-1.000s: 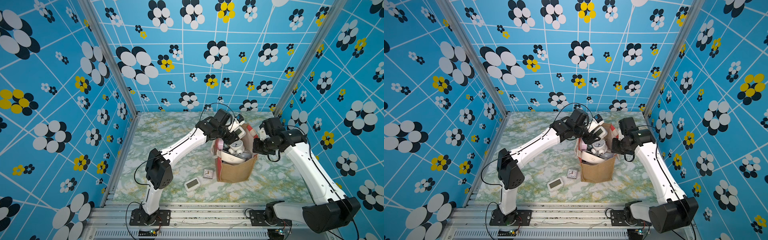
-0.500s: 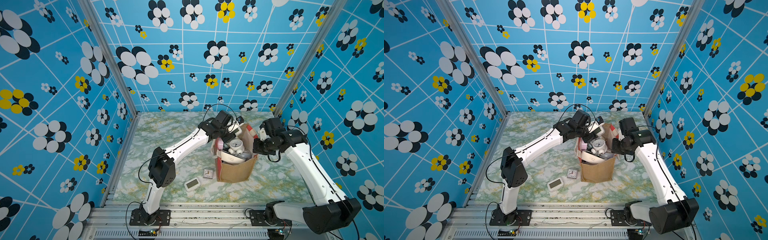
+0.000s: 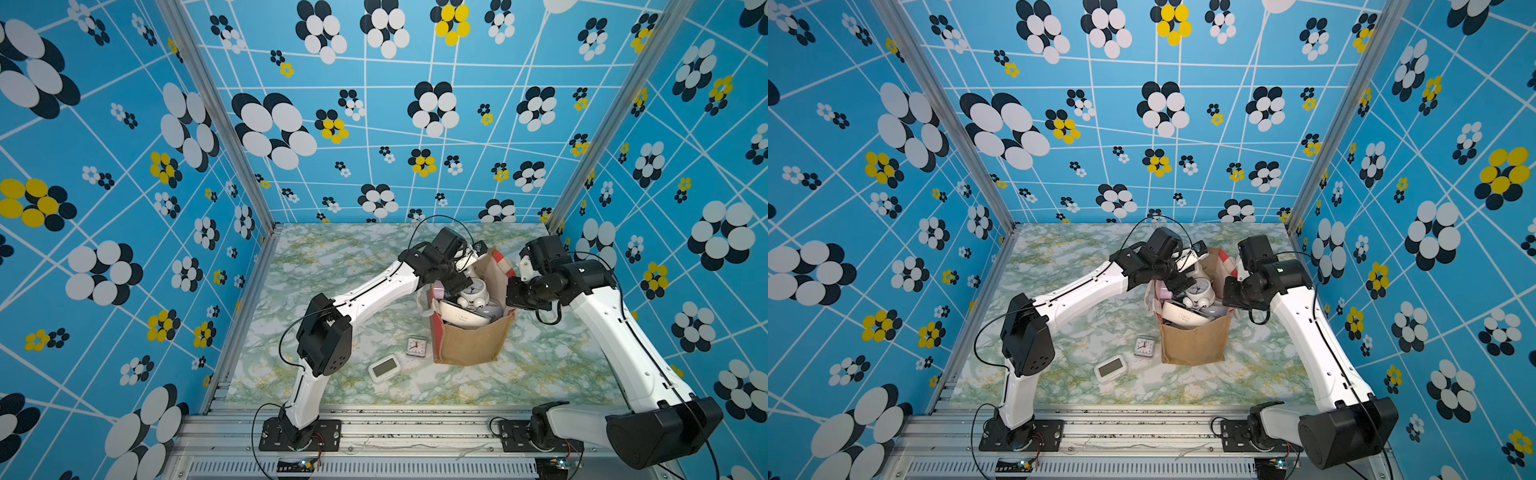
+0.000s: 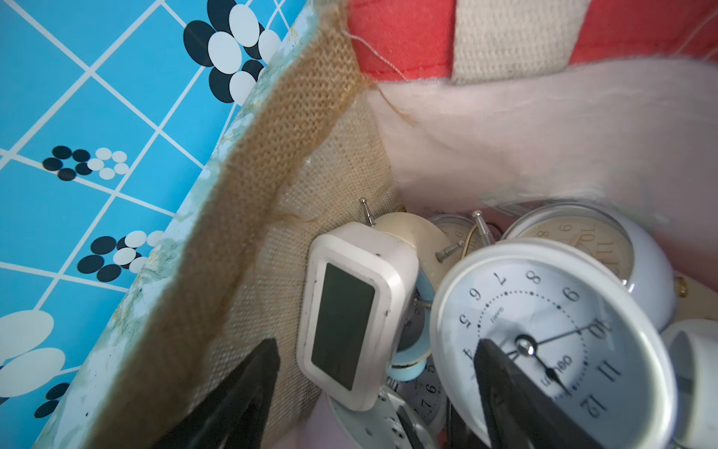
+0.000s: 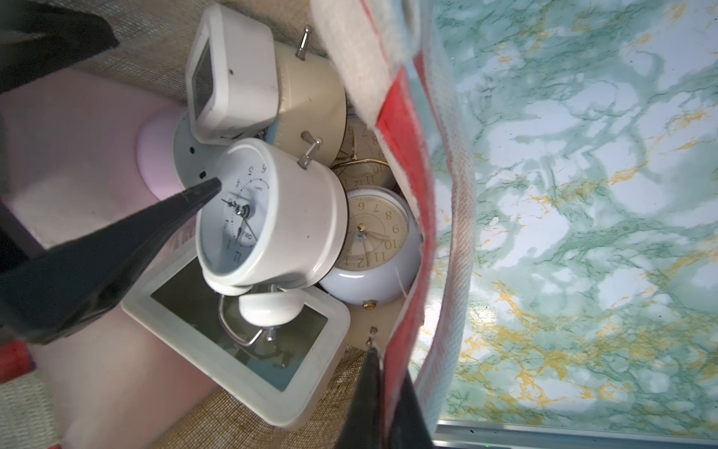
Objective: Put the alarm clock into the canvas bag
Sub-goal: Place the alarm at the canvas bag.
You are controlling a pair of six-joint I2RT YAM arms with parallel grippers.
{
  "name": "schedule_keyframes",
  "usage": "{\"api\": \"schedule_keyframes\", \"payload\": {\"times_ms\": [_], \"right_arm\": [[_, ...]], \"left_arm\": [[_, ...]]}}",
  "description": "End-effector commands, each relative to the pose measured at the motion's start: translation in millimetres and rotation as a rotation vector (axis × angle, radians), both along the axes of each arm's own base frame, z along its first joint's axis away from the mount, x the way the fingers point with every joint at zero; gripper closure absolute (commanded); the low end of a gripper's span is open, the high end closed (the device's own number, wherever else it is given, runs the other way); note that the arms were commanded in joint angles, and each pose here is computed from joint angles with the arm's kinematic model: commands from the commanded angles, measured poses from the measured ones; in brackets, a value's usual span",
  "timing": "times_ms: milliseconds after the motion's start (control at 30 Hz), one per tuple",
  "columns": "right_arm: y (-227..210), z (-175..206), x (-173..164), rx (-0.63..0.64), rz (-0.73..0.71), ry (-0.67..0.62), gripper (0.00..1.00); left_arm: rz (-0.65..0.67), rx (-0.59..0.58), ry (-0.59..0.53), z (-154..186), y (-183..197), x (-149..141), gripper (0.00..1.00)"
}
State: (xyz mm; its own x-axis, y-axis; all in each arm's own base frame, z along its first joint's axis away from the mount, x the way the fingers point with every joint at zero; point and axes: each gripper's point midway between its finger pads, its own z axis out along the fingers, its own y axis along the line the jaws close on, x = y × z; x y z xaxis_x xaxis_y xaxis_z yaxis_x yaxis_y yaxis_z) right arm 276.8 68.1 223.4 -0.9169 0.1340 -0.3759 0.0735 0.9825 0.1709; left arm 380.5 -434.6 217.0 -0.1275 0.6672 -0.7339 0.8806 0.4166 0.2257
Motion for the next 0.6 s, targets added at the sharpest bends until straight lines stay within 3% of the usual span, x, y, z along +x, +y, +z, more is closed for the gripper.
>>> {"api": "schedule_keyframes", "payload": {"times_ms": [0, 333, 567], "right_arm": [[-0.1, 15.5, 6.2, 0.003, -0.011, -0.078, 1.0], [-0.1, 14.4, 7.3, 0.003, -0.015, -0.082, 1.0], [-0.5, 14.5, 8.5, -0.001, -0.015, -0.087, 1.0]], "left_arm": [[-0.008, -0.063, -0.028, 34.6, 4.6, -9.5, 0.18], [0.046, -0.175, 0.039, 79.3, 15.5, -26.8, 0.24], [0.181, -0.247, 0.194, 98.0, 35.7, -43.9, 0.28]]}}
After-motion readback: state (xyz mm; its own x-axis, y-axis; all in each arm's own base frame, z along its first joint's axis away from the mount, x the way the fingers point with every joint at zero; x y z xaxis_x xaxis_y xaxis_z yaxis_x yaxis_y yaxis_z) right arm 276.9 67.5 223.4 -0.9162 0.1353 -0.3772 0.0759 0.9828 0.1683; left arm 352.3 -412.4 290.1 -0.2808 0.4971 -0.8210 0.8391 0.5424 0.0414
